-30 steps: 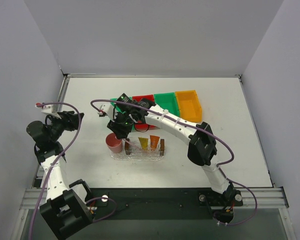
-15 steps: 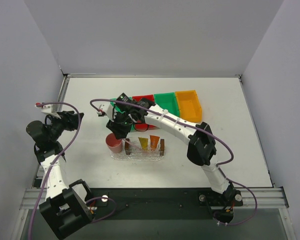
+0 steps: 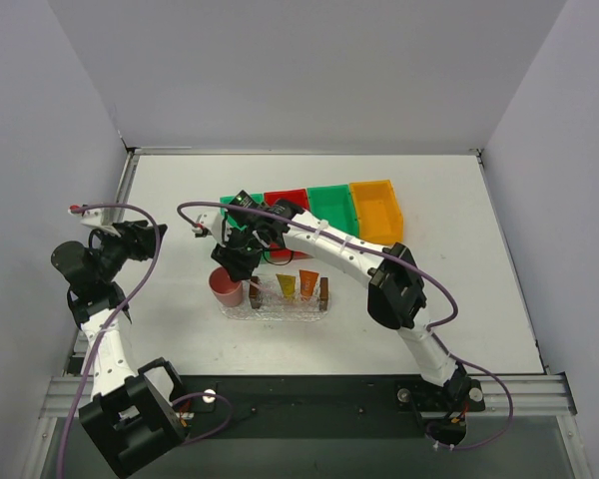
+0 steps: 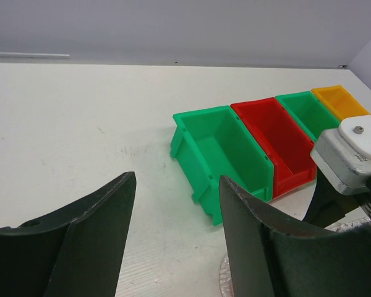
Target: Prepare toiletry sets of a toothbrush and toothpaste on the tray
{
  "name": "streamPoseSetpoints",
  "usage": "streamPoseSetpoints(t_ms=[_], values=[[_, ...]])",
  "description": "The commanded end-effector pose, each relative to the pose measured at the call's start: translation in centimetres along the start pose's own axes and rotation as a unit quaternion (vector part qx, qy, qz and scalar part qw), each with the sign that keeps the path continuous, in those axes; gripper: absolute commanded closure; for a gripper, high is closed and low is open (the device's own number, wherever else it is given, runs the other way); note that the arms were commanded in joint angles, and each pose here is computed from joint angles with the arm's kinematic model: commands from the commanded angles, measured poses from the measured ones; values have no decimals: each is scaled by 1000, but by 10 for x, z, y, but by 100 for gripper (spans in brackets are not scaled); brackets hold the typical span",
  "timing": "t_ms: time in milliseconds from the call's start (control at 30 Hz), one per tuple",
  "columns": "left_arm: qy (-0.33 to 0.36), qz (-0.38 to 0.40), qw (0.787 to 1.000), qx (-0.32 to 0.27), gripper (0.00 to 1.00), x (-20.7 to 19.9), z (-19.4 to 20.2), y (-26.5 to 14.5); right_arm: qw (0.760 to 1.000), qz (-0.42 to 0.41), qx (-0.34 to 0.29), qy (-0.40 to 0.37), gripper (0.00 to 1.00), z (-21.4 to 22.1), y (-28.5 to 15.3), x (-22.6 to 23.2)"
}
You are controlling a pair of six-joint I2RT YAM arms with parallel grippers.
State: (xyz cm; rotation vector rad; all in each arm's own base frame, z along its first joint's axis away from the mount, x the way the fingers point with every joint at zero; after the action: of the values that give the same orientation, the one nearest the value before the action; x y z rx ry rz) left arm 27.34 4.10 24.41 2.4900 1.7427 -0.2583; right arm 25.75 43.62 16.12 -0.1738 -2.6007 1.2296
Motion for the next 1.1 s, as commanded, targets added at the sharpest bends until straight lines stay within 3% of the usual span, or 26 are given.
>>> streamPoseSetpoints(t_ms=[0,1067], values=[[18,9,1000,-16,34,0,-9,0,1000,-11,-14,-8,62,-10,-6,6],[18,12,1000,-17,34,-2,-11,-1,999,-1,-35,-23,71,-23,-29,12]])
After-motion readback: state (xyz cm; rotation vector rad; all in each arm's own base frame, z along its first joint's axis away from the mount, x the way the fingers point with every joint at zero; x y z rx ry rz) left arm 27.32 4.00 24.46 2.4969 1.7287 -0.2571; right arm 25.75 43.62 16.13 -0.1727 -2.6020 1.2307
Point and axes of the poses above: each gripper's point midway between its finger pads, its own y axis out along the fingers, its own x axis along the line the jaws close on, z = x × y, the point moved 5 cm from there along -y, back along the fingers, and after that the axes turned 5 degrees about y, right-handed, at the moved point
